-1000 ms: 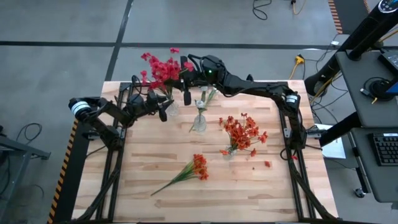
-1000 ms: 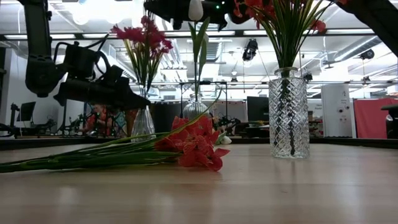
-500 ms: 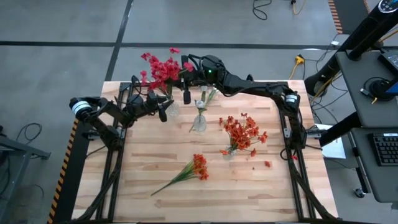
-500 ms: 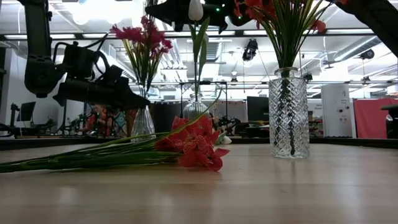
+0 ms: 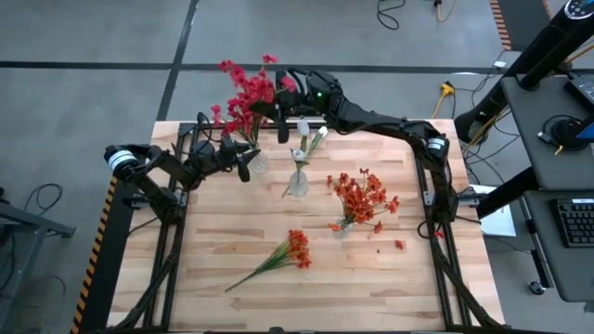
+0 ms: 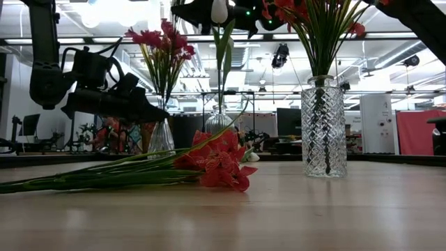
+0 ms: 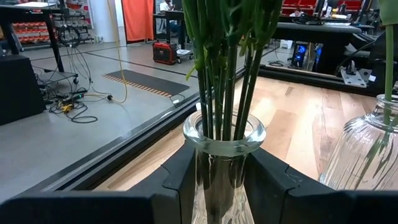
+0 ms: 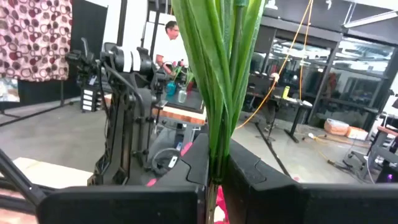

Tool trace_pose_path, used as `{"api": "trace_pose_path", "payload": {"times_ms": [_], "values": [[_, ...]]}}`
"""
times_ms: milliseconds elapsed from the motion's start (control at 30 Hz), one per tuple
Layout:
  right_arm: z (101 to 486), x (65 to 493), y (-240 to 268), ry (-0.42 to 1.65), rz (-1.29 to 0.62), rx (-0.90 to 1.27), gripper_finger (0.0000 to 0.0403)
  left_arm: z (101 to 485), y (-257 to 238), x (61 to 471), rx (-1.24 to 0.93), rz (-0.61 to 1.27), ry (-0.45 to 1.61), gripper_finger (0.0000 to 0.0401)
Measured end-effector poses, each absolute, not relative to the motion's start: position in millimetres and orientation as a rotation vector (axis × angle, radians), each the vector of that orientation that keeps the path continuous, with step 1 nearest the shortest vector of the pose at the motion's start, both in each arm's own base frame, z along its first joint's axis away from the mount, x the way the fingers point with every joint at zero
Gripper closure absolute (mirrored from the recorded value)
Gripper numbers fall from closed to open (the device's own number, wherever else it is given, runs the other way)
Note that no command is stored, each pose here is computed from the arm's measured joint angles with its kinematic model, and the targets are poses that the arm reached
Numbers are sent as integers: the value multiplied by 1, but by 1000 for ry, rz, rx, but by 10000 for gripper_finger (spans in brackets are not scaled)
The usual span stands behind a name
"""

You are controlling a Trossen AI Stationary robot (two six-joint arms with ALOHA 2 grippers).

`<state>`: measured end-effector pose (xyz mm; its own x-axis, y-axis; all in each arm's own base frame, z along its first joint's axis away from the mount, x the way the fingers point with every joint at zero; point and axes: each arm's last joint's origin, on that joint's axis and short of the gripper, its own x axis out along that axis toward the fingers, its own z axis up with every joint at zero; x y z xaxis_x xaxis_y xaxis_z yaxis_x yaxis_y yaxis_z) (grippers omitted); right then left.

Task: Sort flowers into vase by color
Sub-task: Put the top center red sprig flower into the top left transparent glass vase

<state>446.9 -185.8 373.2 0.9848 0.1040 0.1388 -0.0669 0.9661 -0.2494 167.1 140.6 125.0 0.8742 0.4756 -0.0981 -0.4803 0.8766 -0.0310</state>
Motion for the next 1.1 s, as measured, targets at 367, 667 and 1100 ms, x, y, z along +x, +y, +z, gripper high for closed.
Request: {"api": "trace_pose_path", "payload": {"times_ms": [367,667,1100], "values": [[358,449,-184,-113,103,-222,385,125,141,167,-47,499,89,310],[338,461,-186,-130,127,-194,385,126,141,167,-45,501,85,310],[333,462,-190,-120,121,-216,385,126,141,167,-43,502,86,310]]}}
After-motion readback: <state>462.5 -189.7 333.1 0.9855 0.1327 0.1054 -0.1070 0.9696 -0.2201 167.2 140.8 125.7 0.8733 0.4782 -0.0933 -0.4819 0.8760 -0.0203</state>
